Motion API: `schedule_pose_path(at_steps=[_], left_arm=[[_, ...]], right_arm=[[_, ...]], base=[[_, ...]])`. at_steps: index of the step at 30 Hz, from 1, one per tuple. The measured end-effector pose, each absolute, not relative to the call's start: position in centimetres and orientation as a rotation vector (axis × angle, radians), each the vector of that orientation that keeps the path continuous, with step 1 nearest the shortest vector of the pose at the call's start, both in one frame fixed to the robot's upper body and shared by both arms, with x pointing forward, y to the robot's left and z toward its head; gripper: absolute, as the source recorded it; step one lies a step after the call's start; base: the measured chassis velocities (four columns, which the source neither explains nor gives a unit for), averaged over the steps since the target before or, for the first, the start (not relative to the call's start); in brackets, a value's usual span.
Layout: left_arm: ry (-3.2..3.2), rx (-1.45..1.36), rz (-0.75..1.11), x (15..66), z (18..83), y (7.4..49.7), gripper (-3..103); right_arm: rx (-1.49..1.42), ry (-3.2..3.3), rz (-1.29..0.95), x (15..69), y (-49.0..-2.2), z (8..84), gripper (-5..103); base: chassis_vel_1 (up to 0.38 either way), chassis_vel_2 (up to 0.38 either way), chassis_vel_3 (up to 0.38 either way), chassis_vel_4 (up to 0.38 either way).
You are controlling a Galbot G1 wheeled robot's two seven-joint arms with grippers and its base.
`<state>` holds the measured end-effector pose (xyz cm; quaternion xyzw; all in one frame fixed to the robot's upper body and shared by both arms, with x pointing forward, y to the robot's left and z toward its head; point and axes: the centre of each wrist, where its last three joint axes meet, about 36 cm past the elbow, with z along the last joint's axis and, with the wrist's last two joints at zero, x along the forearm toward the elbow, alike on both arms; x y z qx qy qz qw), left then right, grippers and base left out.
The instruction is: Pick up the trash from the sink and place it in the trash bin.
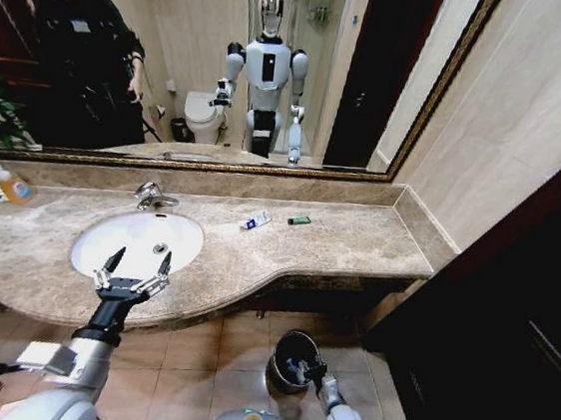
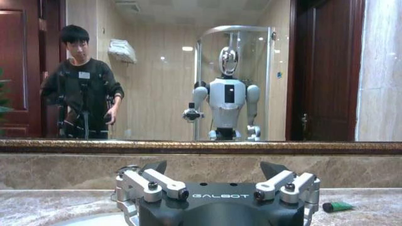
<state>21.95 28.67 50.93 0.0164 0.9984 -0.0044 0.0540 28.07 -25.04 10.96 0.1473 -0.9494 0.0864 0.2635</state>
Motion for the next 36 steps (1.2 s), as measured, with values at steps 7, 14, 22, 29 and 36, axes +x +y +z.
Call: schedule_pose_path(at_steps=[7,14,22,29,36], left_arm=[[3.033,0.05,-0.013,21.9,50.9,28.7,100],[3.033,0.05,-0.013,21.9,50.9,28.7,100],[3.033,0.05,-0.013,21.9,50.9,28.7,100],[3.033,0.05,-0.013,21.9,50.9,28.7,100],[3.033,0.05,-0.013,21.9,50.9,28.7,100]], right_arm=[[0.407,-2.567,0.231,28.2,-24.6,11.2,86],[0.406,-2.565,0.231,28.3,-24.5,11.4,100],[0.385,-2.584,0.183,28.3,-24.2,12.8,100],[0.339,-2.662,0.098,28.2,-25.3,16.9,100],[0.32,-2.804,0.061,27.5,-27.0,23.4,100]], base=[[0.0,0.0,0.0,0.0],[0.0,0.0,0.0,0.0],[0.0,0.0,0.0,0.0],[0.0,0.0,0.0,0.0],[0.0,0.0,0.0,0.0]])
